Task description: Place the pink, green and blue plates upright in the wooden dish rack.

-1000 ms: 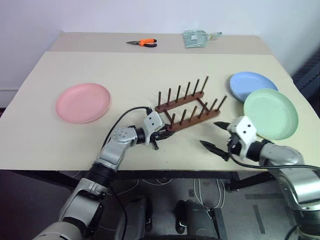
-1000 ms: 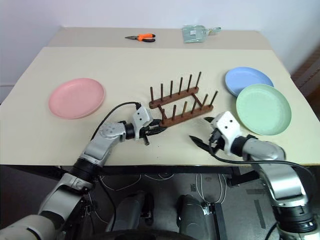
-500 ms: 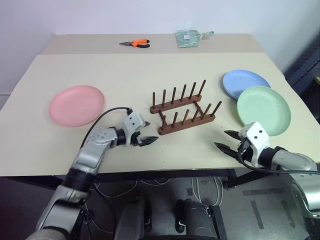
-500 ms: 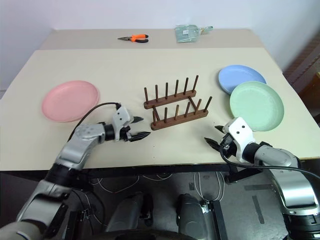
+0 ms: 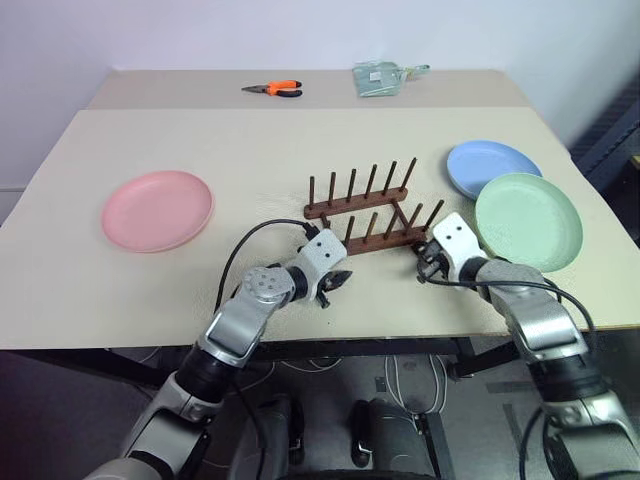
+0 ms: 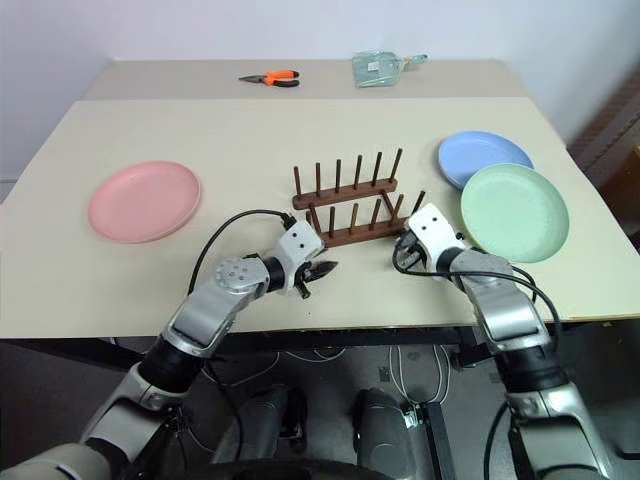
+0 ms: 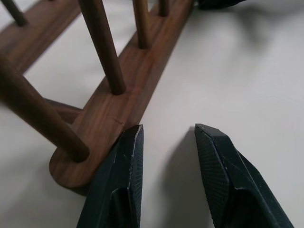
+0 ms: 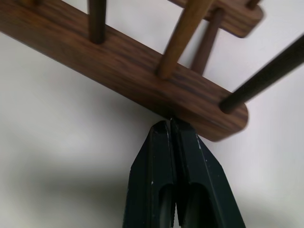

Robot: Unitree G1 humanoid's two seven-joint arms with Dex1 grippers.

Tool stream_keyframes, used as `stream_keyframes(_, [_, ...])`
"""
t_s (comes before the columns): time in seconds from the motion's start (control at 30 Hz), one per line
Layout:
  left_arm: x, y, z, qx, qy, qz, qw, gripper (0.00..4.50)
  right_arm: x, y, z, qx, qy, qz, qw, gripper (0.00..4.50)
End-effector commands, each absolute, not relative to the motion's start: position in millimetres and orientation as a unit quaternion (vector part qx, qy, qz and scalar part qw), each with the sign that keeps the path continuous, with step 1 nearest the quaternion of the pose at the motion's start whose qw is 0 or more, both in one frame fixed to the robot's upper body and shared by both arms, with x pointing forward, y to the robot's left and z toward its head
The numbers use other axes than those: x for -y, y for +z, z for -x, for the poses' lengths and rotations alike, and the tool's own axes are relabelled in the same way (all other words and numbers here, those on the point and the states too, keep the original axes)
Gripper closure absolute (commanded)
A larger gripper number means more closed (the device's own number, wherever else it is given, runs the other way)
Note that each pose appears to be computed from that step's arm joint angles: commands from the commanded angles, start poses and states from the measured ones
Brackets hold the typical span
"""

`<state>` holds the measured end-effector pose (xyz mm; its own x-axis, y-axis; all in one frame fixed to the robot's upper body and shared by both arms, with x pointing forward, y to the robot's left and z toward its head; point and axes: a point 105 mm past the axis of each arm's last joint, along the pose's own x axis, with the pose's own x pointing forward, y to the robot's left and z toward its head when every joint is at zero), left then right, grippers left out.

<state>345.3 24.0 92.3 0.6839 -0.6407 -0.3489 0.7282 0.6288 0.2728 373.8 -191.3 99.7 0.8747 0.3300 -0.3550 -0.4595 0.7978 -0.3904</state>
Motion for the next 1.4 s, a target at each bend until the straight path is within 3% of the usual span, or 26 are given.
stream_keyframes(0.03, [-57.3,81.6,-370.3,-0.133,-0.296,-0.218,0.920,2.78,194.5,101.7,-388.7,-0.121,0.184,0.254,0.942,4.44])
stream_keyframes(0.17, [-59.7,88.5,-376.5,-0.119,-0.293,-0.215,0.924,2.78,191.8,109.8,-394.7,-0.106,0.191,0.245,0.945,4.44])
stream_keyframes(0.2, [-62.9,90.9,-375.2,-0.116,-0.296,-0.204,0.926,2.78,190.0,113.1,-391.4,-0.101,0.205,0.238,0.944,4.21])
stream_keyframes(0.27, [-81.2,104.9,-374.0,-0.096,-0.277,-0.171,0.941,2.27,184.2,123.0,-379.5,-0.082,0.242,0.234,0.938,3.67])
stream_keyframes(0.43, [-134.1,164.4,-346.0,-0.005,-0.262,-0.026,0.965,0.03,149.3,150.4,-328.4,-0.029,0.375,0.214,0.901,1.25])
stream_keyframes(0.5, [-182.2,184.6,-345.8,0.025,-0.175,0.052,0.983,0.00,137.9,155.3,-311.8,-0.023,0.410,0.214,0.886,0.22])
stream_keyframes(0.6, [-259.9,196.0,-350.3,0.035,0.016,0.064,0.997,0.00,124.6,158.1,-299.7,-0.021,0.441,0.216,0.871,0.22])
stream_keyframes(0.73, [-339.7,183.6,-342.6,-0.033,0.245,0.073,0.966,0.00,109.1,159.6,-294.0,-0.030,0.481,0.177,0.858,0.10])
stream_keyframes(0.93, [-337.3,140.3,-340.4,-0.148,0.252,0.146,0.945,0.00,99.5,168.3,-299.1,-0.008,0.485,0.188,0.854,0.10])
stream_keyframes(1.07, [-324.6,124.2,-343.6,-0.173,0.226,0.225,0.932,0.00,98.4,168.0,-298.0,-0.002,0.482,0.199,0.853,0.10])
stream_keyframes(1.2, [-319.9,125.6,-350.6,-0.157,0.221,0.252,0.929,1.68,102.6,166.6,-300.0,0.009,0.458,0.220,0.861,0.00])
stream_keyframes(1.33, [-311.1,138.9,-361.2,-0.134,0.198,0.227,0.944,3.68,105.8,169.5,-304.7,0.015,0.445,0.217,0.869,0.00])
stream_keyframes(1.4, [-296.0,171.0,-371.4,-0.065,0.155,0.188,0.968,4.47,106.2,177.1,-308.0,0.021,0.441,0.213,0.872,0.00])
